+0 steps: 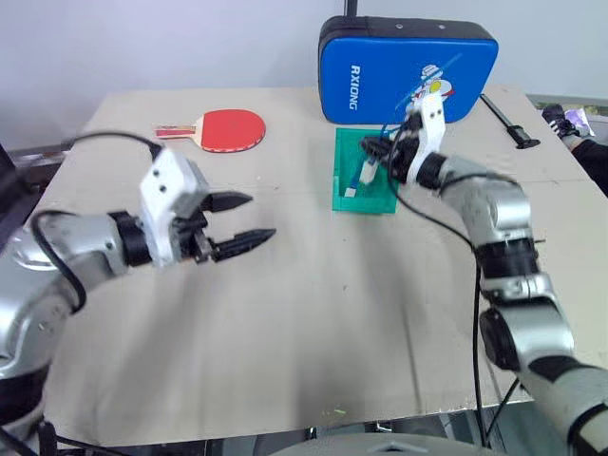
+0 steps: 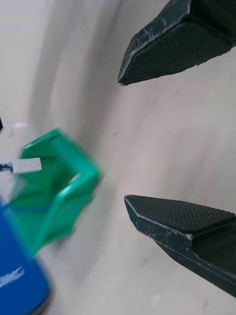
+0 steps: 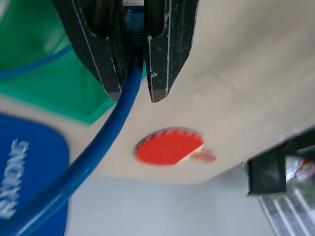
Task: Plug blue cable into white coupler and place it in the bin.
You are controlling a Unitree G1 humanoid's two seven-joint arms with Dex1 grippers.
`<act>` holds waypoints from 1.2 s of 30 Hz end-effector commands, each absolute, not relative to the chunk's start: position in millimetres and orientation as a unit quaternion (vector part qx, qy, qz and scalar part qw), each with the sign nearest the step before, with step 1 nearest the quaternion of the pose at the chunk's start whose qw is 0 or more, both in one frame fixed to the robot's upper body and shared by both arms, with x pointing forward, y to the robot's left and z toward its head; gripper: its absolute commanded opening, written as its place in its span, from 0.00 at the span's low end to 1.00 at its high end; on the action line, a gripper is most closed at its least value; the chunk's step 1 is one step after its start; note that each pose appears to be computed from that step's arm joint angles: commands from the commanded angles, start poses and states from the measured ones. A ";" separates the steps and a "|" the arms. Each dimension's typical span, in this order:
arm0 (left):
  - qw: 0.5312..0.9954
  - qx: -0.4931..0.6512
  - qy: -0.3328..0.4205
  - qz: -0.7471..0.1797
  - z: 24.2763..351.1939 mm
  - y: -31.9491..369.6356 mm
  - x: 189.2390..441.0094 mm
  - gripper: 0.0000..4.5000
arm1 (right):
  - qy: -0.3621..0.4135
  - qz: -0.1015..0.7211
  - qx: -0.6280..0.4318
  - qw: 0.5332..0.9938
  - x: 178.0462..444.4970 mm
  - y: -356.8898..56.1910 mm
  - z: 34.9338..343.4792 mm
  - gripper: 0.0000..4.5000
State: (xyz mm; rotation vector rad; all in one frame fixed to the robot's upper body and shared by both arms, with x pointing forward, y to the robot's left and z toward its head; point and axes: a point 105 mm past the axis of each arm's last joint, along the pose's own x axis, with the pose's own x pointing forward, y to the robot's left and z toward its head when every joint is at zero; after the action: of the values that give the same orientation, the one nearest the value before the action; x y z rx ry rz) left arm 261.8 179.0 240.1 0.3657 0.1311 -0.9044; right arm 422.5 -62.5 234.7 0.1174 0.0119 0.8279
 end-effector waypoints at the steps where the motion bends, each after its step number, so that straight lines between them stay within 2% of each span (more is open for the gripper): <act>1: 0.884 0.171 0.047 -0.433 254.6 175.6 262.8 0.80 | 0.024 0.391 0.085 0.916 439.8 -67.2 237.2 0.00; 3: 0.885 0.173 0.048 -0.429 256.6 174.9 263.8 0.82 | 0.043 0.390 0.096 0.915 447.1 -65.1 234.9 0.18; 4: 0.885 0.172 0.049 -0.430 256.7 173.7 263.3 0.82 | 0.047 0.389 0.100 0.914 449.4 -64.1 235.3 0.22; 10: 0.881 0.166 0.054 -0.440 251.8 166.7 260.4 0.82 | 0.027 0.374 0.061 0.925 455.4 -70.0 244.0 0.91; 11: 0.882 0.166 0.053 -0.439 251.9 166.7 260.7 0.82 | 0.020 0.370 0.057 0.927 455.6 -72.8 247.8 0.99; 16: 0.886 0.163 0.045 -0.433 251.9 166.2 261.9 0.82 | -0.038 0.376 0.028 0.926 438.2 -94.9 275.0 0.99; 20: 0.924 0.178 -0.019 -0.337 249.7 172.5 283.2 0.82 | -0.060 0.391 0.097 0.913 394.7 -126.1 285.3 0.99; 22: 0.939 0.131 -0.030 -0.316 241.3 173.3 283.7 0.82 | -0.065 0.380 0.099 0.917 380.1 -142.5 278.8 0.99; 25: 0.944 0.120 -0.015 -0.307 213.4 173.3 271.9 0.82 | -0.065 0.391 0.055 0.916 348.3 -160.9 250.1 0.99; 27: 0.955 0.118 -0.018 -0.271 197.3 179.4 268.7 0.82 | -0.028 0.400 0.015 0.916 325.0 -172.9 216.8 0.99; 30: 0.970 0.121 0.010 -0.210 161.3 190.3 265.7 0.82 | -0.020 0.410 -0.014 0.912 295.9 -187.5 178.8 0.99; 33: 0.962 0.129 0.069 -0.232 108.8 182.5 241.0 0.82 | 0.033 0.425 -0.041 0.904 259.8 -207.6 121.6 0.99; 36: 0.952 0.112 0.097 -0.269 86.9 173.8 221.1 0.82 | 0.050 0.408 -0.033 0.911 241.3 -224.5 91.4 0.99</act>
State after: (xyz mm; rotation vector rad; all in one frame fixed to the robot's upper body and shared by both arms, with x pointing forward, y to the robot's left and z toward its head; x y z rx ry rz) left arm 225.0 183.8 75.1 0.1968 0.2703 -0.4814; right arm 245.7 -216.4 84.5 -0.0070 0.1760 0.8400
